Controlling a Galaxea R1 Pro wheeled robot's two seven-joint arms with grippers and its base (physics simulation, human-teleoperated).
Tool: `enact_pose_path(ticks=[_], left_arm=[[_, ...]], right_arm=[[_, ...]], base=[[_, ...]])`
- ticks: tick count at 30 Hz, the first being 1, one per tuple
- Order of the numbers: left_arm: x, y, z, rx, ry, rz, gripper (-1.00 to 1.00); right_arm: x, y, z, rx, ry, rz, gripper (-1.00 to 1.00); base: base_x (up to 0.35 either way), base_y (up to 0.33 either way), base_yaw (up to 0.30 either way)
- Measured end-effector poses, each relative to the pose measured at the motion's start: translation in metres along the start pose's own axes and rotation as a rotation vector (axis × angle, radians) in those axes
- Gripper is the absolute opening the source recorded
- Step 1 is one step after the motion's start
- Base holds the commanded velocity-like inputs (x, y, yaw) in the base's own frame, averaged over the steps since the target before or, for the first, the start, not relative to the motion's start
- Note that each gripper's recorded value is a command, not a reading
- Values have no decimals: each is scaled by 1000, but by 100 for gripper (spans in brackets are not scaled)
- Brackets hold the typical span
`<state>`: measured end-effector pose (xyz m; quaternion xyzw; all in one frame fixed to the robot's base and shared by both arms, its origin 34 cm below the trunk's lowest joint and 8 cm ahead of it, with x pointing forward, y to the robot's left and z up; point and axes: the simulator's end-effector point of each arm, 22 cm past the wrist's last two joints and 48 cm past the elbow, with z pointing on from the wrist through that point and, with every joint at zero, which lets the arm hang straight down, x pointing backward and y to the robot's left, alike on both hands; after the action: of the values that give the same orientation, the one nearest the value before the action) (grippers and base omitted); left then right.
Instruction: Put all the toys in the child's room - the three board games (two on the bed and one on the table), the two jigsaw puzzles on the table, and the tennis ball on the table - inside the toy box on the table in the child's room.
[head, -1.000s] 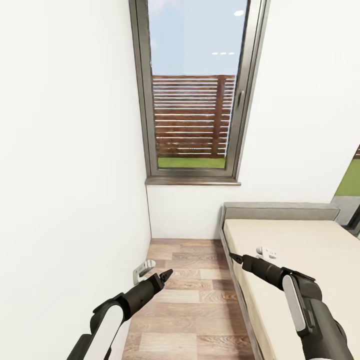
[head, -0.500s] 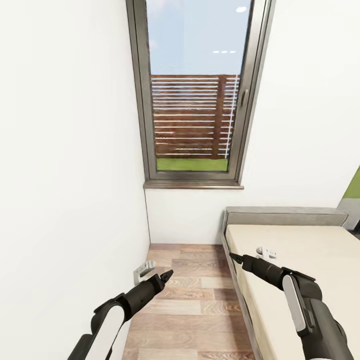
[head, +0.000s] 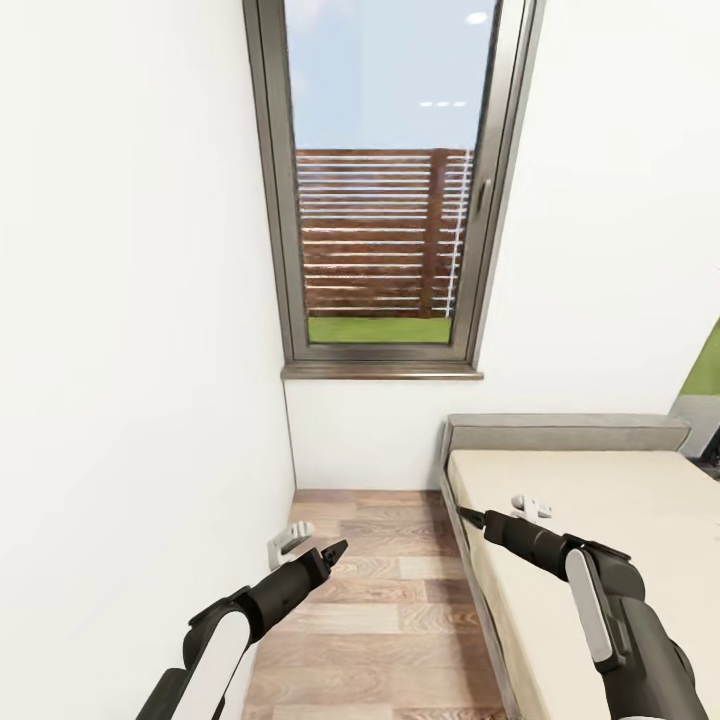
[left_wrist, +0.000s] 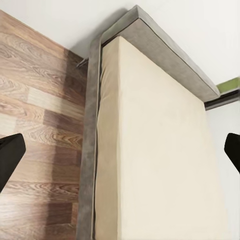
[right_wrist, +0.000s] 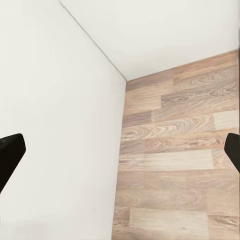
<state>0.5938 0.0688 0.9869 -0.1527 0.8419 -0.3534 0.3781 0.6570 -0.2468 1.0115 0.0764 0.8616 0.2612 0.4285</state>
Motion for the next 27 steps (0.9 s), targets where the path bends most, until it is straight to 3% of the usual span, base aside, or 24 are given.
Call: enact_pose_path(ticks=[27], left_arm=[[0,0,0,1,1,1,100]], right_arm=[[-2,-3,-3,6,-1,12,100]], base=[[3,0,-253]])
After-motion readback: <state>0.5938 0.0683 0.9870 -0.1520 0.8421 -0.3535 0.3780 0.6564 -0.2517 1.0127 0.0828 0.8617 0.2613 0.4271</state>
